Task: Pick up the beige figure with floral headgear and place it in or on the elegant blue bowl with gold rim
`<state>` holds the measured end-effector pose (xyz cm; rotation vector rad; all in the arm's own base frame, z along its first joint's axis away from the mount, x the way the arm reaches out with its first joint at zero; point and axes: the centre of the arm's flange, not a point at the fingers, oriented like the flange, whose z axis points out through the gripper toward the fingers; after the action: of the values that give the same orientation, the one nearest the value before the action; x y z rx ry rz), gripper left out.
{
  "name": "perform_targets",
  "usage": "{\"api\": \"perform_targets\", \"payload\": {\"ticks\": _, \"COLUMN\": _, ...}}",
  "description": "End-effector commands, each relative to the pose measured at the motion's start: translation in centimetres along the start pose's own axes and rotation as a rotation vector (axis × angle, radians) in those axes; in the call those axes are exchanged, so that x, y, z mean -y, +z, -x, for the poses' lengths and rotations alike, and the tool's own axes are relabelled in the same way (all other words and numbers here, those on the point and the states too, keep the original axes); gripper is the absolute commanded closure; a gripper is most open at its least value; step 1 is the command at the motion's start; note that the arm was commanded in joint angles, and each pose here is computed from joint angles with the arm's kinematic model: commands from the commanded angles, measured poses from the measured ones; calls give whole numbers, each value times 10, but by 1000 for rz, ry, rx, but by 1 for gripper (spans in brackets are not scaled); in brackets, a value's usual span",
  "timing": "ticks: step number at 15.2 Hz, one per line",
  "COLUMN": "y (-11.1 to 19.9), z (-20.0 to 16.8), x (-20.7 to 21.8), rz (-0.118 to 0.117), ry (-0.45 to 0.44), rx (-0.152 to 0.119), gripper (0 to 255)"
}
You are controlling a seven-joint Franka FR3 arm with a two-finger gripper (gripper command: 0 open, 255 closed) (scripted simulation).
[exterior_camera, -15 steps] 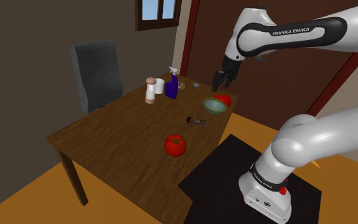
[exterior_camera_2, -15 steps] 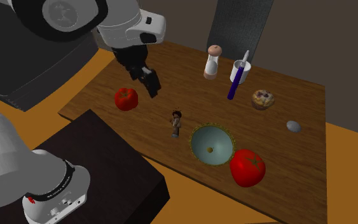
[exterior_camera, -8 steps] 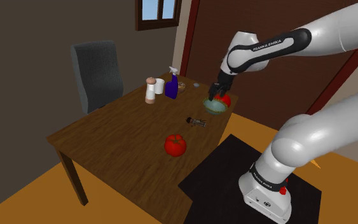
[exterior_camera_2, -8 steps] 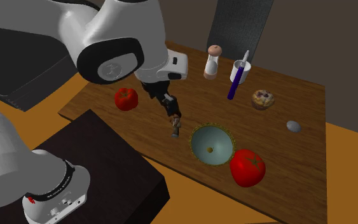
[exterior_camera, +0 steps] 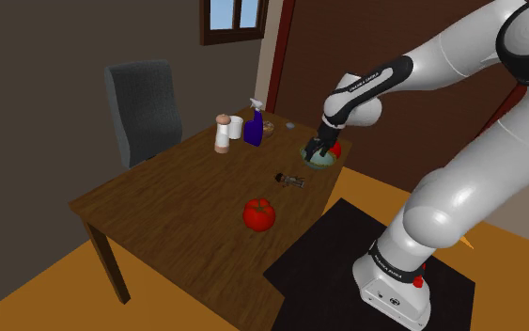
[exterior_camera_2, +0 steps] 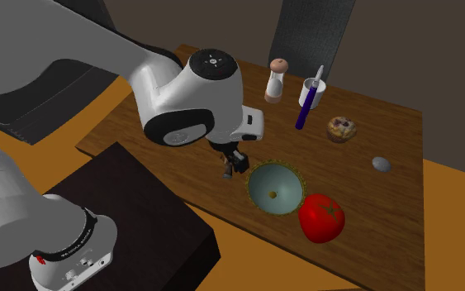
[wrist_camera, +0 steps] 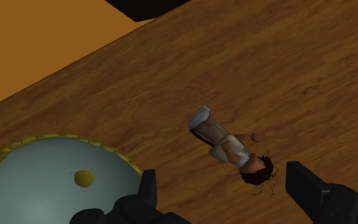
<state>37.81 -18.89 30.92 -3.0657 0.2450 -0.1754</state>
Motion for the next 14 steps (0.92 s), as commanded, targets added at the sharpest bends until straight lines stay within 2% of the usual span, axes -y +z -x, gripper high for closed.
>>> {"api": "perform_targets", "payload": {"ticks": 1, "y": 11, "z": 0, "x": -2, "rz": 0, "ry": 0, "rx": -2, "gripper": 0}}
{"api": "perform_targets", "payload": {"ticks": 6, "y": 40, "z": 0, "x": -2, "rz": 0, "ry": 0, "rx": -2, "gripper": 0}}
{"api": "perform_targets", "payload": {"ticks": 14, "y": 40, "z": 0, "x": -2, "rz": 0, "ry": 0, "rx": -1, "gripper": 0}}
